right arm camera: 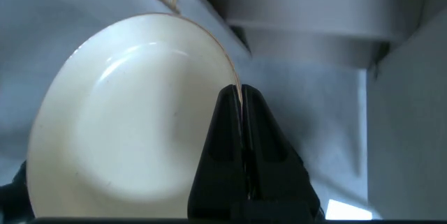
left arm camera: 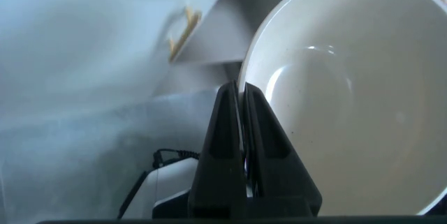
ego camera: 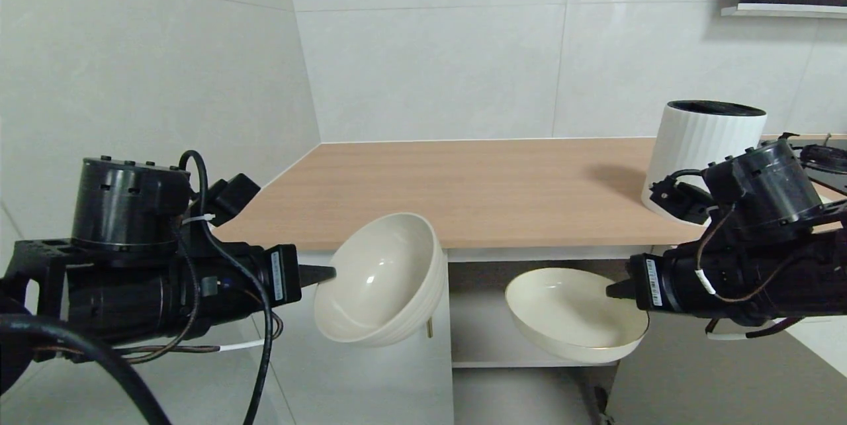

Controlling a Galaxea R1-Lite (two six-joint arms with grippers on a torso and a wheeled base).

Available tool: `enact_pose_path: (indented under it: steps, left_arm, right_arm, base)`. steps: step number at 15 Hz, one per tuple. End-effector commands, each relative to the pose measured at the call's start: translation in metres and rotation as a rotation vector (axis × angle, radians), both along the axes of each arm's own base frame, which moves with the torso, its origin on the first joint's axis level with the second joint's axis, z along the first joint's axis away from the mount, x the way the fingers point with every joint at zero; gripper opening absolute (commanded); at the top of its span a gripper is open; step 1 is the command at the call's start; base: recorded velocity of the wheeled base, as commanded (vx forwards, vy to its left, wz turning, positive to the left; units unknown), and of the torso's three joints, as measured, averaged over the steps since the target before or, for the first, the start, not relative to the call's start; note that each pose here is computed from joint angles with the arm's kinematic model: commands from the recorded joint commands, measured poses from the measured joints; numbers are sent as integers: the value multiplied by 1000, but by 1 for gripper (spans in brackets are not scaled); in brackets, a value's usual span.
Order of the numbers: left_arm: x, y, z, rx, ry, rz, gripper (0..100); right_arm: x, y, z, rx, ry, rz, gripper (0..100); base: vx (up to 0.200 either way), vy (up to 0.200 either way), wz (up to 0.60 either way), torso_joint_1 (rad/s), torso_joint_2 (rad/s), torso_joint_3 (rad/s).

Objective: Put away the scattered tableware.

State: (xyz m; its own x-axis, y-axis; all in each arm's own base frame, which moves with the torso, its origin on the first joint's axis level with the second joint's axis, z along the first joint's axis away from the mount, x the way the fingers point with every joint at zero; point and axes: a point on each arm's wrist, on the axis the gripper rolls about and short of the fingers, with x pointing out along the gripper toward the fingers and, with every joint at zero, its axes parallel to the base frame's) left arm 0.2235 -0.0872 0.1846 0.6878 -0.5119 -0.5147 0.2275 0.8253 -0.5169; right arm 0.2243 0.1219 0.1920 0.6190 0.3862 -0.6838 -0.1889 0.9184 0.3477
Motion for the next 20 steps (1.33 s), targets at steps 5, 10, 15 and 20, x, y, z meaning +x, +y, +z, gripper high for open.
enact_pose_path:
  steps: [5, 10, 15, 20]
  left_arm:
    - [5, -2, -6, 10, 24, -1, 0]
    - [6, -3, -7, 11, 27, -1, 0]
    - [6, -3, -8, 11, 29, -2, 0]
    - [6, -3, -8, 12, 30, -1, 0]
  right_arm:
    - [11, 6, -16, -22, 39, -2, 0]
    - [17, 8, -22, -39, 43, -17, 0]
    - [24, 10, -34, -57, 41, -37, 0]
    - [28, 12, -41, -68, 53, -42, 0]
  base:
    - [0, 0, 0, 0, 0, 0]
    - [0, 0, 0, -9, 25, 16]
    - [0, 0, 0, -157, 389, 239]
    - [0, 0, 0, -162, 453, 293]
